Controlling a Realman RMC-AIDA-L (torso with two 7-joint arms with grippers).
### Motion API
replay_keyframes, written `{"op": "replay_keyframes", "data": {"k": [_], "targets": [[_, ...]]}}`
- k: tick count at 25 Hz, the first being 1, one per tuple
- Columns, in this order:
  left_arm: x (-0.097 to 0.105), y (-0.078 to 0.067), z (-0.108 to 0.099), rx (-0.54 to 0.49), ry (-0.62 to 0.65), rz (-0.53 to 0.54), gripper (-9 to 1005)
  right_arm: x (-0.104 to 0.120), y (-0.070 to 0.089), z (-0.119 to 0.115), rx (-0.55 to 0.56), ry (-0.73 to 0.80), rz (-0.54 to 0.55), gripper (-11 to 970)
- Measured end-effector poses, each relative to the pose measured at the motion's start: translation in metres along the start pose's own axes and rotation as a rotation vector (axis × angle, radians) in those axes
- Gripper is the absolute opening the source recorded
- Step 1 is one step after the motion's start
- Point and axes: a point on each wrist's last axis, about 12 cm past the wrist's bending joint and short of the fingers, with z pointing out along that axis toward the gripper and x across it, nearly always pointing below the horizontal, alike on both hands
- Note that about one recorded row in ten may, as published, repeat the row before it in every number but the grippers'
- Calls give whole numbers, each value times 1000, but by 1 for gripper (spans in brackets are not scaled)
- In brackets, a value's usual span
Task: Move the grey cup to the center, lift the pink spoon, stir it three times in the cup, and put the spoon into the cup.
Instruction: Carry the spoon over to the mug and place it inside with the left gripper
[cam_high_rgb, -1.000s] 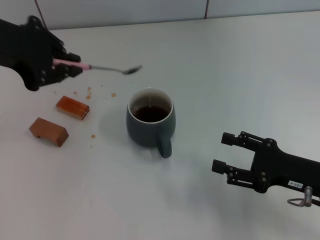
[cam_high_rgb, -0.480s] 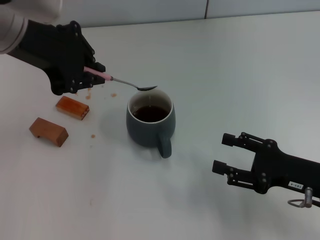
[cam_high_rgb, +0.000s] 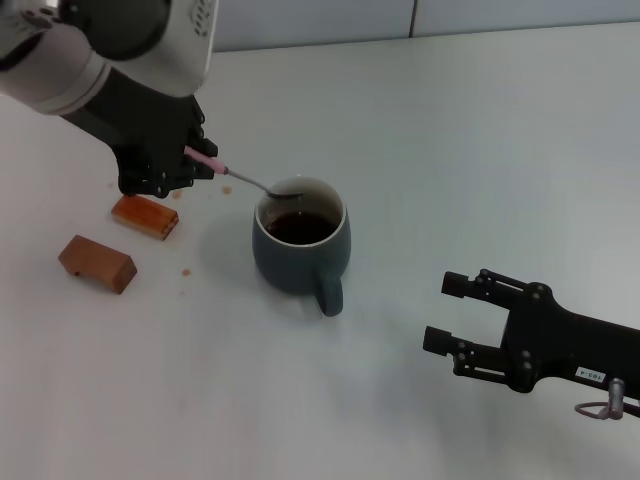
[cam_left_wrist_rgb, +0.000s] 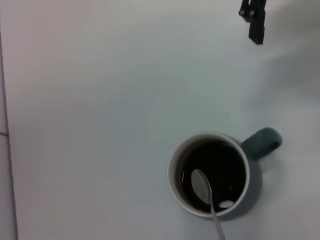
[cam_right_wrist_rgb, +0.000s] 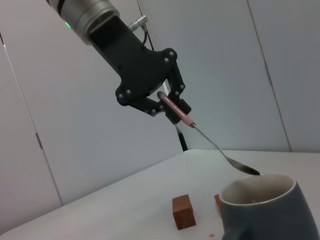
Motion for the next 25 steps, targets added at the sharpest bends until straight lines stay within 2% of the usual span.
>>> {"op": "replay_keyframes", "data": {"k": [10,18,25], "targets": [[-19,4,8,-3,100,84,137,0,0,0,0,0,0,786],[-32,0,17,21,124,141,137,0,0,0,0,0,-1,786],[-41,3,28,29,162,177,136,-1,-1,1,-2,-1,-3,787]]}}
